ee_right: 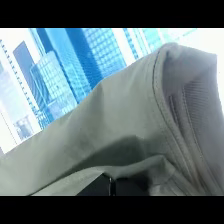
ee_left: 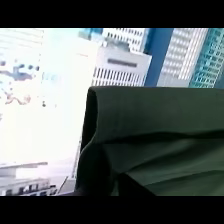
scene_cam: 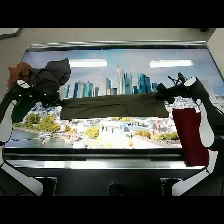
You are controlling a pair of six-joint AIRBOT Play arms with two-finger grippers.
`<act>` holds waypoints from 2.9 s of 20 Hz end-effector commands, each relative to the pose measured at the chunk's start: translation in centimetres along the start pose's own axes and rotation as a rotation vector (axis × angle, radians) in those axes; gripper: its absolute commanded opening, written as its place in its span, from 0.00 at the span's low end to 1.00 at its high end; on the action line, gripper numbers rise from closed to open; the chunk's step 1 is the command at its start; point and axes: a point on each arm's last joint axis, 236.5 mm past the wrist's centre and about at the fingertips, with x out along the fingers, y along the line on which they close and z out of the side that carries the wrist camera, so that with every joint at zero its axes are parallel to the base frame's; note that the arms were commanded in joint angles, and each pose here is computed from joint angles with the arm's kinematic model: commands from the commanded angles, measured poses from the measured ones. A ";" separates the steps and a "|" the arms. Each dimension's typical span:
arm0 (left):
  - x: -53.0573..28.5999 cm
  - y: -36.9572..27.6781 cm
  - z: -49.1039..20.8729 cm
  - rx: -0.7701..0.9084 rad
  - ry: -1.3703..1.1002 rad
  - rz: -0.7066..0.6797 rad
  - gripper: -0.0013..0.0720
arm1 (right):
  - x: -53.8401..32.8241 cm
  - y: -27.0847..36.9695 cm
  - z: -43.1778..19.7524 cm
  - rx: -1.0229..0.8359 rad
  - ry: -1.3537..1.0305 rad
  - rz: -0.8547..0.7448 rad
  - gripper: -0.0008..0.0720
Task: Fold the shirts.
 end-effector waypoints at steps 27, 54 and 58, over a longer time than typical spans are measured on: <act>-10.7 -13.3 -5.5 0.316 0.038 -0.032 0.82 | -1.2 -2.7 -6.7 -0.065 0.460 0.187 0.68; 21.1 -39.6 -28.8 0.173 0.390 -0.634 0.06 | -23.7 13.2 -14.7 -0.421 0.153 0.056 0.08; 19.2 -38.4 -24.4 0.235 0.307 -0.603 0.05 | -23.3 14.4 -14.4 -0.441 0.127 0.088 0.08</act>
